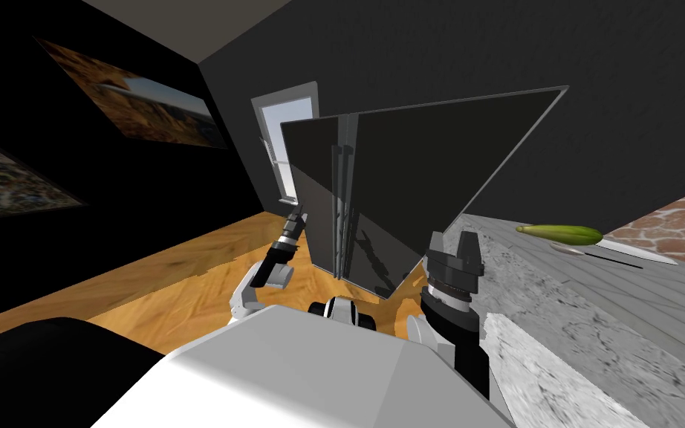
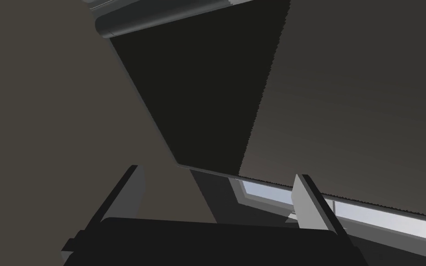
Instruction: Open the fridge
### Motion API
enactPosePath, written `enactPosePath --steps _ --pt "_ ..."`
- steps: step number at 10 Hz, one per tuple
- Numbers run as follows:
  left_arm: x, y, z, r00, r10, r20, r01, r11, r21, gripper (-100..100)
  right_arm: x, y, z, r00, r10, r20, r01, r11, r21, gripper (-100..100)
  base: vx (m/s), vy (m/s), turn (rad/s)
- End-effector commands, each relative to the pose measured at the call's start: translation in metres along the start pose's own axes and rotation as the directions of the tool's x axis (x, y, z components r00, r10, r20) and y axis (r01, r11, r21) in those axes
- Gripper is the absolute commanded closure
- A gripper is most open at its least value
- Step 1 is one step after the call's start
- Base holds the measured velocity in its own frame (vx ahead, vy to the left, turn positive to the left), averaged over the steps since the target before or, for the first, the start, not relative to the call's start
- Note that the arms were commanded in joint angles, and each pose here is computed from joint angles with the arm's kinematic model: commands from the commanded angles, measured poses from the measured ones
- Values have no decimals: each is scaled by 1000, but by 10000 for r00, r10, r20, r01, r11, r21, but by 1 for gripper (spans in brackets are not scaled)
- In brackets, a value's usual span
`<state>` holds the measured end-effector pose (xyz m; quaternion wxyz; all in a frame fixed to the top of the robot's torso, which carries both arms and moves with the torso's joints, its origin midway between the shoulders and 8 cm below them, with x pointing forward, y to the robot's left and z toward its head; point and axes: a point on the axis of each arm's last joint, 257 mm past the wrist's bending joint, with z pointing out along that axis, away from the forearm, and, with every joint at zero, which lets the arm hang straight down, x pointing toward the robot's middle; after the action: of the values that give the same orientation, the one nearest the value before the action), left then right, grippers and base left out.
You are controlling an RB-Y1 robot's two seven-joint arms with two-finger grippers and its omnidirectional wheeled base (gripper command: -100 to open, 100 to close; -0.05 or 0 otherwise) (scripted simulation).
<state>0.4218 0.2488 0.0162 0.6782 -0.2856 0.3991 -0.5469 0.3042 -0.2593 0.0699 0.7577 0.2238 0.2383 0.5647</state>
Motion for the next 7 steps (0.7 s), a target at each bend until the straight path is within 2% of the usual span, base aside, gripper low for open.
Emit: enactPosePath --steps 1,2,3,4,5,6,7 --pt "-2 1 15 9997 258 -32 -258 9995 -205 -100 0 0 0 10000 0 0 0 10000 0 0 6 -7 2" --pt "-3 -6 26 9988 488 -41 -489 9988 -87 -100 0 0 0 10000 0 0 0 10000 0 0 6 -11 11" --pt "-2 -1 27 9988 484 -51 -485 9984 -305 -100 0 0 0 10000 0 0 0 10000 0 0 5 -8 4" --pt "-3 -8 39 9974 716 -45 -717 9972 -193 -100 0 0 0 10000 0 0 0 10000 0 0 6 -6 8" --pt "-3 -3 40 9975 710 -60 -711 9966 -410 -100 0 0 0 10000 0 0 0 10000 0 0 6 -7 3" --pt "-5 -10 51 9955 942 -44 -943 9950 -331 -100 0 0 0 10000 0 0 0 10000 0 0 6 -13 12" --pt "-4 -6 52 9956 932 -62 -934 9943 -523 -100 0 0 0 10000 0 0 0 10000 0 0 7 -11 4"
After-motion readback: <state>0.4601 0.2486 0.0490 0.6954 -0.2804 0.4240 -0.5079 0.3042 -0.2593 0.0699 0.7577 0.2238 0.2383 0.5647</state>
